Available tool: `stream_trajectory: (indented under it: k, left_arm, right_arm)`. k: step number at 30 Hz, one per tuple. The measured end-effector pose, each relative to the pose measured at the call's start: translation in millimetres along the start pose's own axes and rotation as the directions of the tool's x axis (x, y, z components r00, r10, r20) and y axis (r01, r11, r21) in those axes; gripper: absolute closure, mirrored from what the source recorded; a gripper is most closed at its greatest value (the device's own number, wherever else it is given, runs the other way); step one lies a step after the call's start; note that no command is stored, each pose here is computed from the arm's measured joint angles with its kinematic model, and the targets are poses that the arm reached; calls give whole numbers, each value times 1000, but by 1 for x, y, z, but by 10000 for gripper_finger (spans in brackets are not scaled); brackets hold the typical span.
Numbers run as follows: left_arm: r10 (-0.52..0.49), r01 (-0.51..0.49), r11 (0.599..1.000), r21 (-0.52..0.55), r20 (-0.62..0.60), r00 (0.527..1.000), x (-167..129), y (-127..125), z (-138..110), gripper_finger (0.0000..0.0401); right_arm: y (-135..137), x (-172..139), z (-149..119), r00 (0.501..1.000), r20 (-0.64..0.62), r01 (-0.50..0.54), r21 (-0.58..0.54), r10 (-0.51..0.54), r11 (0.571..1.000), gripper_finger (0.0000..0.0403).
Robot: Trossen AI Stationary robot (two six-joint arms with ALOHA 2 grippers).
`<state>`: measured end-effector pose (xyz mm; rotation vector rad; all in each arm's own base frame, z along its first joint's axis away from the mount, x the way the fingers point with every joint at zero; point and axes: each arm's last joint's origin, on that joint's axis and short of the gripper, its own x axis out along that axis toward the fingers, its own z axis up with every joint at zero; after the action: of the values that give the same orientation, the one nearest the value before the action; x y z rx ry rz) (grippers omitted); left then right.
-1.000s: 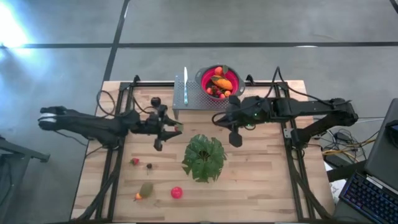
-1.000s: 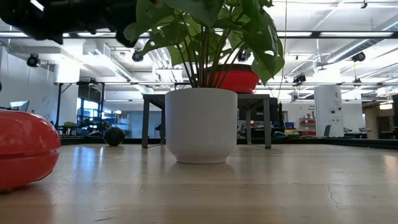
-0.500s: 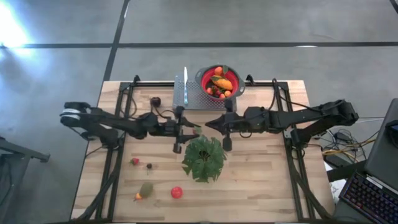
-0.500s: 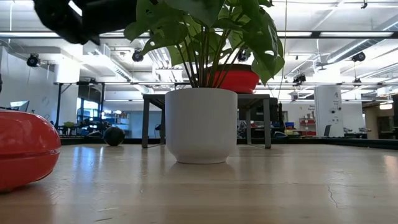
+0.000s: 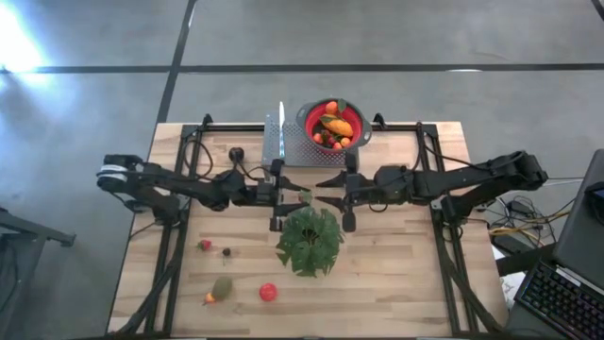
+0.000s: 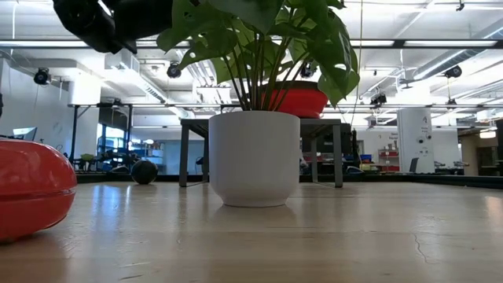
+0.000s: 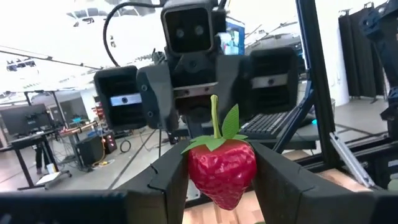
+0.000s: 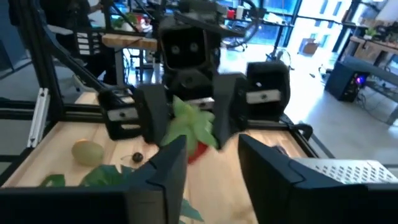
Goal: Pick & Place Fruit
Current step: Put the red strawberry into the red strainer bowl on the shelf
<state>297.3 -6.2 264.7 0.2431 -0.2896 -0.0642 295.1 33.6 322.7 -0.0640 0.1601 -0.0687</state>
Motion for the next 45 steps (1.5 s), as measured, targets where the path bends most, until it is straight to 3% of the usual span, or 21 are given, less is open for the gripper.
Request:
stream_trajectory:
  k: [7, 13, 20, 33, 45]
  left_arm:
    - [-1, 1, 1000, 16, -10, 1000, 8, 0, -4, 245]
    - [2, -2, 999, 40, 2, 1000, 18, 1, -3, 245]
    - [2, -3, 999, 54, 10, 1000, 21, 2, -1, 245]
    - [8, -8, 998, 55, 3, 1000, 21, 2, -2, 244]
    - [41, -40, 998, 40, -28, 999, 21, 3, -4, 222]
  right_arm:
    - [5, 2, 2, 999, 30, -12, -34, 13, 999, 213]
    - [6, 6, 0, 999, 33, -12, -47, 13, 999, 207]
    - [6, 7, -1, 999, 33, -10, -52, 12, 999, 250]
    - [6, 7, -1, 999, 33, -16, -57, 18, 998, 388]
    - [5, 7, 5, 999, 40, -15, -55, 17, 998, 394]
